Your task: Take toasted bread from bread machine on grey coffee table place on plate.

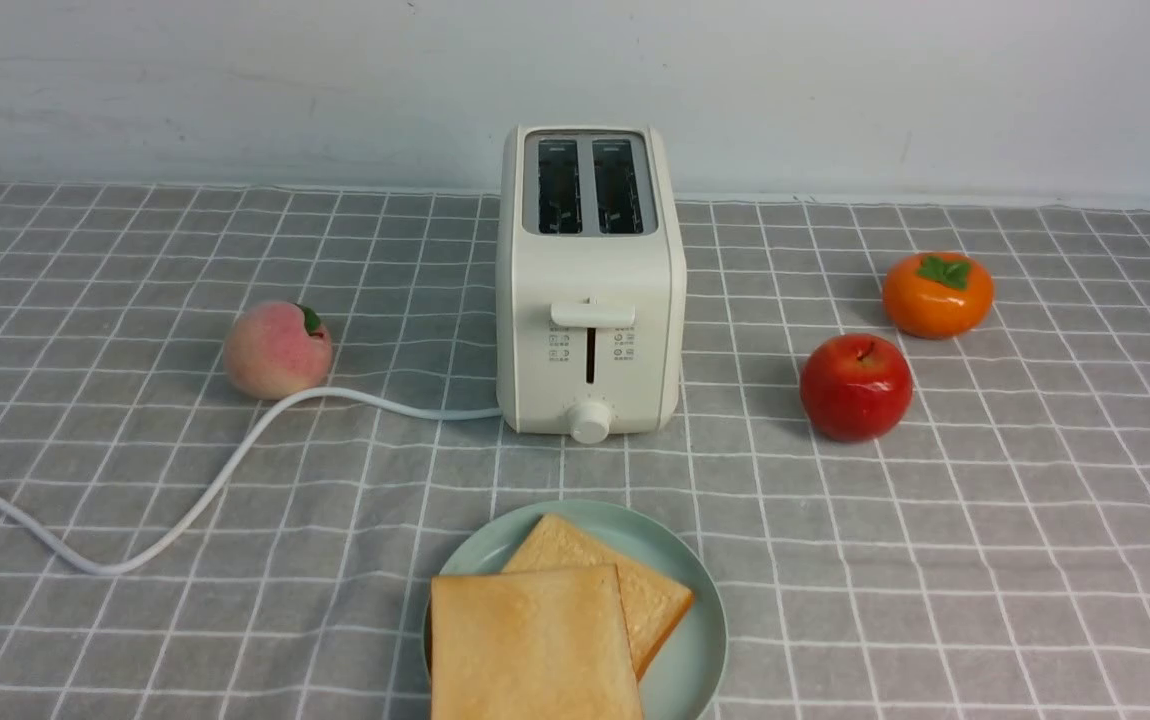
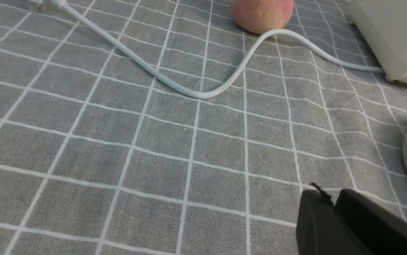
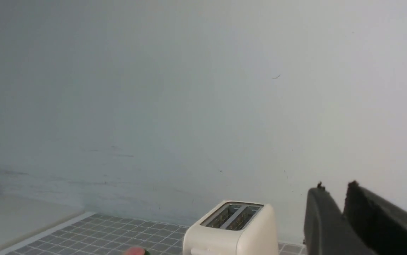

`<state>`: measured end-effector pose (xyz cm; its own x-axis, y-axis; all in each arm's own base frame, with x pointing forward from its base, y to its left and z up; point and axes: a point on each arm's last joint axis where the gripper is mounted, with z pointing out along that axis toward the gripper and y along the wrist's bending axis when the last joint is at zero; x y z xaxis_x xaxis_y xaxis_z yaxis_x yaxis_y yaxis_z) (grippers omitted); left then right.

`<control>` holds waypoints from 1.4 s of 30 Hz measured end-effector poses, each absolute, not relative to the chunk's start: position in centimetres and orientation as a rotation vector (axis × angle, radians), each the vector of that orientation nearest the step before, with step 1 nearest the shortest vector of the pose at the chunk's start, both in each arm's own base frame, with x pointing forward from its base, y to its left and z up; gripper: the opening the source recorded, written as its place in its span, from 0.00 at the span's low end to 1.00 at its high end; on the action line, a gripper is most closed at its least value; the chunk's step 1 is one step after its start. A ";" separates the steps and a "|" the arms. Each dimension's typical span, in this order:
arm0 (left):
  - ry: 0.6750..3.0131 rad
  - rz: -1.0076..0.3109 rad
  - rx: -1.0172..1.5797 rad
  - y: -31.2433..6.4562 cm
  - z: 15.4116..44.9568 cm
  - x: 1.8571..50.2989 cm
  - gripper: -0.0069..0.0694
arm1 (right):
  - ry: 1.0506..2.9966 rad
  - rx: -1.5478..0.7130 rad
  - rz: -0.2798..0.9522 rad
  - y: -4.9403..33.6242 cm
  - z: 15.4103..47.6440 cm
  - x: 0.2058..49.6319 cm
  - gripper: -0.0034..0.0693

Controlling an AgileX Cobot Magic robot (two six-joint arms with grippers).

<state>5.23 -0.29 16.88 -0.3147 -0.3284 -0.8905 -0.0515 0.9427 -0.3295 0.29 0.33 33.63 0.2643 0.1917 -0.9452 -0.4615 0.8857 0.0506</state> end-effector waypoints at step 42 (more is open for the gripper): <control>1.886 -0.282 -0.279 -0.3 16.8 5.2 0.22 | 1.857 0.103 0.034 0.0 17.5 5.2 0.24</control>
<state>5.21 -0.28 16.82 -0.3208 -0.3281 -0.8885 -0.0539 0.9429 -0.3287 5.21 -0.04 17.46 -0.2819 0.0885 -0.9554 0.0531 0.9956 0.0766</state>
